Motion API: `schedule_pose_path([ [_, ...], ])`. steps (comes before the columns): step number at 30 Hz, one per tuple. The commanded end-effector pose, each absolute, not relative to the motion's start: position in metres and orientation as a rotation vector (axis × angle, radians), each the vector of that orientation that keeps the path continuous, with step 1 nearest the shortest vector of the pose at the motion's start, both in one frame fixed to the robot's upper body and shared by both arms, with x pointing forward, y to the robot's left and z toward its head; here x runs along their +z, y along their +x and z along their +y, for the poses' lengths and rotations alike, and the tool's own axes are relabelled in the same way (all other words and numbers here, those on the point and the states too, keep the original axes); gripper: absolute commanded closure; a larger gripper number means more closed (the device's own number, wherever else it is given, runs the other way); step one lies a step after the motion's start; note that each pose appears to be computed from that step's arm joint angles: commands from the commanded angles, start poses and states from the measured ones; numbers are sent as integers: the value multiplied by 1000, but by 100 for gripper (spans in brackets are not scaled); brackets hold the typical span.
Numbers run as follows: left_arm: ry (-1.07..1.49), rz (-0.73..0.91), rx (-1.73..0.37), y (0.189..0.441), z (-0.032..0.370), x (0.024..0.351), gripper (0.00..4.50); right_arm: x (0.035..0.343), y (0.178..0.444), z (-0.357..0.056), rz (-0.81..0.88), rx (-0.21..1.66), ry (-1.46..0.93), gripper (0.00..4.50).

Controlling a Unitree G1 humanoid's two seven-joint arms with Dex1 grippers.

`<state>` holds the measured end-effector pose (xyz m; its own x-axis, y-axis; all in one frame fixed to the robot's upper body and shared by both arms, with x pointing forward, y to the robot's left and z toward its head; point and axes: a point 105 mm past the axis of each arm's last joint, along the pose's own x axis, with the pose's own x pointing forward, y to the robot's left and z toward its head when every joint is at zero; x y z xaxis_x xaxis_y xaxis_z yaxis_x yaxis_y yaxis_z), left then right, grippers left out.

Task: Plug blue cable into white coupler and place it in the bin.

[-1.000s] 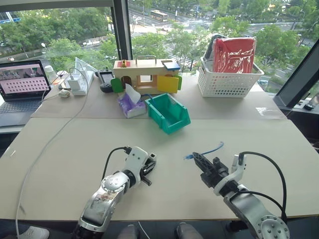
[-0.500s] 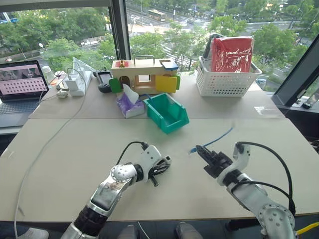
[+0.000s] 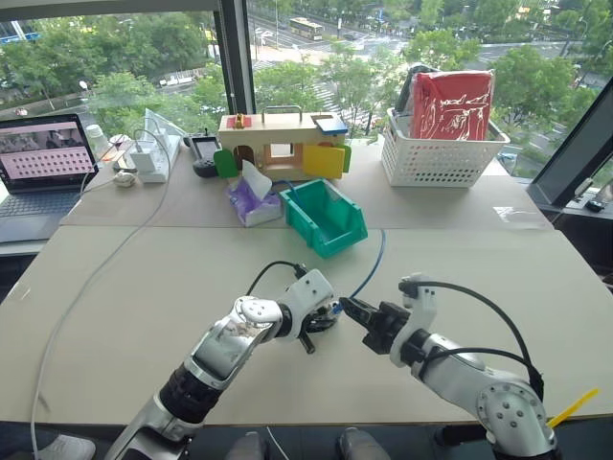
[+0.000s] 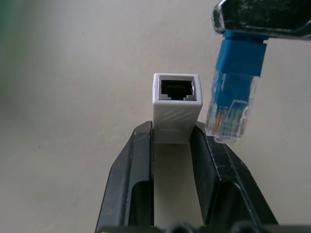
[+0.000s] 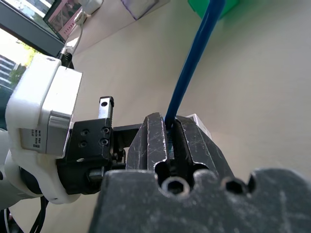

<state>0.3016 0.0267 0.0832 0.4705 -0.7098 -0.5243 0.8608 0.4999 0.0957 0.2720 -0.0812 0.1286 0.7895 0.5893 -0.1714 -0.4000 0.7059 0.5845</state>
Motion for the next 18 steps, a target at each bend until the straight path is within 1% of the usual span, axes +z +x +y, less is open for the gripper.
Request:
schedule_pose_path([
  [1,382,475,-992,299,23,81,389,140,280,-81,307,566,560,450],
  [5,385,473,-981,300,24,82,389,140,287,-79,294,552,558,450],
  [18,355,492,-947,304,33,84,389,131,288,-86,311,484,553,450],
])
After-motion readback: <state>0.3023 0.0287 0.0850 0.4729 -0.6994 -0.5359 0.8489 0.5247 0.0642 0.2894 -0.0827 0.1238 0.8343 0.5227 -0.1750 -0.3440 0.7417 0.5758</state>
